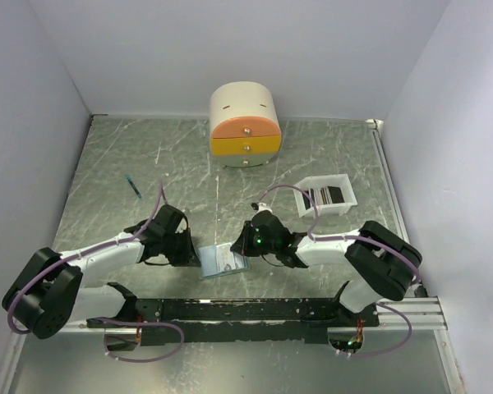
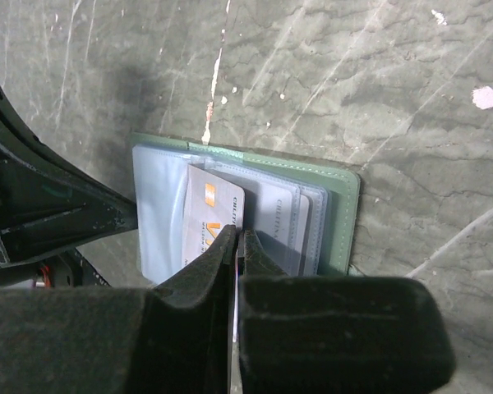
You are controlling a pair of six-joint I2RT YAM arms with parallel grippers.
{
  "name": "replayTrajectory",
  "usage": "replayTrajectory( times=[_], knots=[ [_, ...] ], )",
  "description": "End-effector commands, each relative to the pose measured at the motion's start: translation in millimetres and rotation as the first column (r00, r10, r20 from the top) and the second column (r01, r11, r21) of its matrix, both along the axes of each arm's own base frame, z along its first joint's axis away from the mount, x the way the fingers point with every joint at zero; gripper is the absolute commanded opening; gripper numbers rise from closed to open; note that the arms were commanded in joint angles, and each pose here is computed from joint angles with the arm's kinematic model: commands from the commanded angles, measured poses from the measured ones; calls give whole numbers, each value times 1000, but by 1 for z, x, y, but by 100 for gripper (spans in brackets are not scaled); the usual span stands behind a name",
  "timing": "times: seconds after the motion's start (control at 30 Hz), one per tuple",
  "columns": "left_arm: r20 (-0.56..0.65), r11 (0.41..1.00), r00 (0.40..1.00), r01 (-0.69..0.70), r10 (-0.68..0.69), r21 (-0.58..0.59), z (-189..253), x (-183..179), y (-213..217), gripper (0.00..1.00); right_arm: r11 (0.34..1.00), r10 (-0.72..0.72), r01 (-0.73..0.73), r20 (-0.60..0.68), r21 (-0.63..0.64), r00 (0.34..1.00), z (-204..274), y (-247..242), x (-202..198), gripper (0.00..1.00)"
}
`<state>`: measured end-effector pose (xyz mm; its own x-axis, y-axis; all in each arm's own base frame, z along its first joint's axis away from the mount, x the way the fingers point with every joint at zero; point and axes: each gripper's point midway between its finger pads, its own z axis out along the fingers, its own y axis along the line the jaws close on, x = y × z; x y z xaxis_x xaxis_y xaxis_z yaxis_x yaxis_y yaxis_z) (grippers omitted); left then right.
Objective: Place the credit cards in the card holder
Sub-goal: Insert the credit card into the card holder.
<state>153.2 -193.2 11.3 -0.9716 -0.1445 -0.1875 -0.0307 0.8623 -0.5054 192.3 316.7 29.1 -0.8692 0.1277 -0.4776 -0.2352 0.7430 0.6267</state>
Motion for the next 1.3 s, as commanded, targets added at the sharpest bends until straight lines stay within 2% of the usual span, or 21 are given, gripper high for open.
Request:
replayTrajectory(
  times=[0.0, 0.33, 0.6, 0.97, 1.17, 1.27],
  knots=[
    [6, 999, 1000, -16, 15, 48, -11, 3, 8, 9, 1000, 23, -23, 11, -8, 1000, -1, 4, -2, 0],
    [4, 999, 1000, -15, 14, 51, -11, 3, 8, 9, 998, 2, 3, 68, -62, 998, 0, -7, 7, 0],
    [0, 998, 1000, -14, 14, 54, -12, 3, 8, 9, 982, 129, -108, 136, -155, 982, -5, -7, 17, 0],
    [1, 998, 1000, -18, 18, 54, -12, 4, 8, 9, 960, 244, -221, 125, -172, 962, -11, 2, 9, 0],
    [-1, 998, 1000, -15, 15, 56, -13, 4, 8, 9, 955, 259, -236, 117, -181, 959, -9, -2, 4, 0],
    [0, 998, 1000, -15, 15, 54, -13, 4, 7, 9, 965, 219, -199, 106, -170, 970, -8, -4, 5, 0]
  ],
)
